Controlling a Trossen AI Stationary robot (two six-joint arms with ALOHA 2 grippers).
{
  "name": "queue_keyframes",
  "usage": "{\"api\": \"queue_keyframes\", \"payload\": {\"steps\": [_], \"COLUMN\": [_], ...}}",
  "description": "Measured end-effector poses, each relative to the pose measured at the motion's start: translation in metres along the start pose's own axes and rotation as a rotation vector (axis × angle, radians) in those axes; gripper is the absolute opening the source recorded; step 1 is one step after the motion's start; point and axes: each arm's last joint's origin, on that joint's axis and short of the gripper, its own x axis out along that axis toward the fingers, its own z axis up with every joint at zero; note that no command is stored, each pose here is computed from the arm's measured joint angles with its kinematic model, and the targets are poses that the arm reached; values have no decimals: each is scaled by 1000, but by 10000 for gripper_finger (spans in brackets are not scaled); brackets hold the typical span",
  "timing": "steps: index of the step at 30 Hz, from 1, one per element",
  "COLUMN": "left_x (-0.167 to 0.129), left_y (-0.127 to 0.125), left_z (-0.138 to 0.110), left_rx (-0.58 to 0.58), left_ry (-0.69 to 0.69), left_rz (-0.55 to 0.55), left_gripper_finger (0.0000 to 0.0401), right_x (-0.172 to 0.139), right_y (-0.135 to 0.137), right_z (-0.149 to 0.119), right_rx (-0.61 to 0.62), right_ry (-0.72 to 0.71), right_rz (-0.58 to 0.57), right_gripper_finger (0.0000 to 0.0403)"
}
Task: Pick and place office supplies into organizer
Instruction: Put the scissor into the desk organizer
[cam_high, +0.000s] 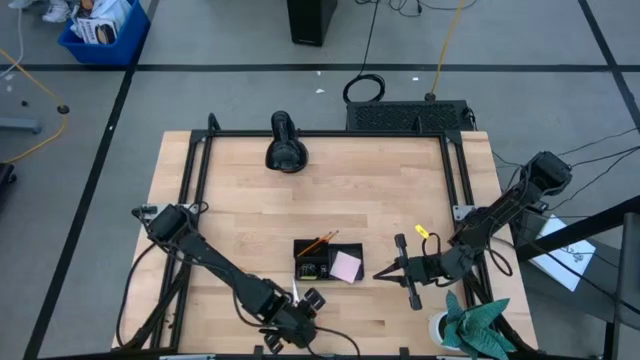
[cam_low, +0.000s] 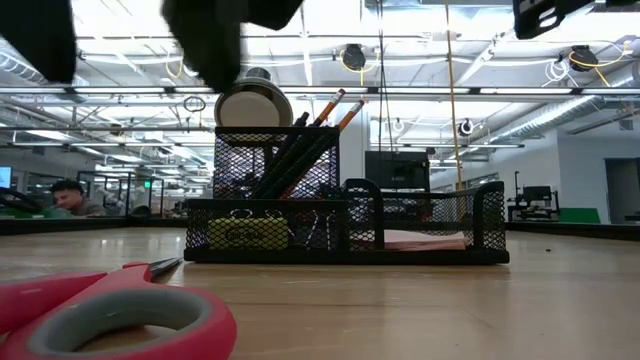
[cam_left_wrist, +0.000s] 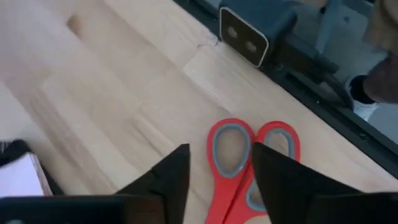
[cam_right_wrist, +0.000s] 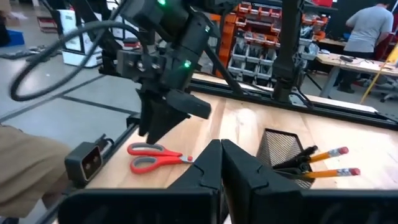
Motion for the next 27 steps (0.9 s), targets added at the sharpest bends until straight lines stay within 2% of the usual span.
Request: {"api": "queue_keyframes", "payload": {"steps": [4,8,12,21,27], "left_x": [6,20,32,46,66], "left_y": [3,1,-2,-4,-8], "left_z": [-2,-7,-12,-19,-27], "left_rx": [46,100,153,154,140], "left_ry": [2,18,47,80,94], "left_rz": [-29,-87,-102,-124,-229], "left_gripper_finger": [211,222,214,182,157], "right_x": [2,3,4,4,4], "right_y": [-4,-6,-7,-8,-8], "right_z": [-3,-4,-4,-5,-5], "right_rx": [-3,-5,-7,-8,-10], "right_ry": [25,37,42,44,45], "right_rz": [-17,-25,-30,-32,-32], "right_gripper_finger": [1,1,1,1,1]}}
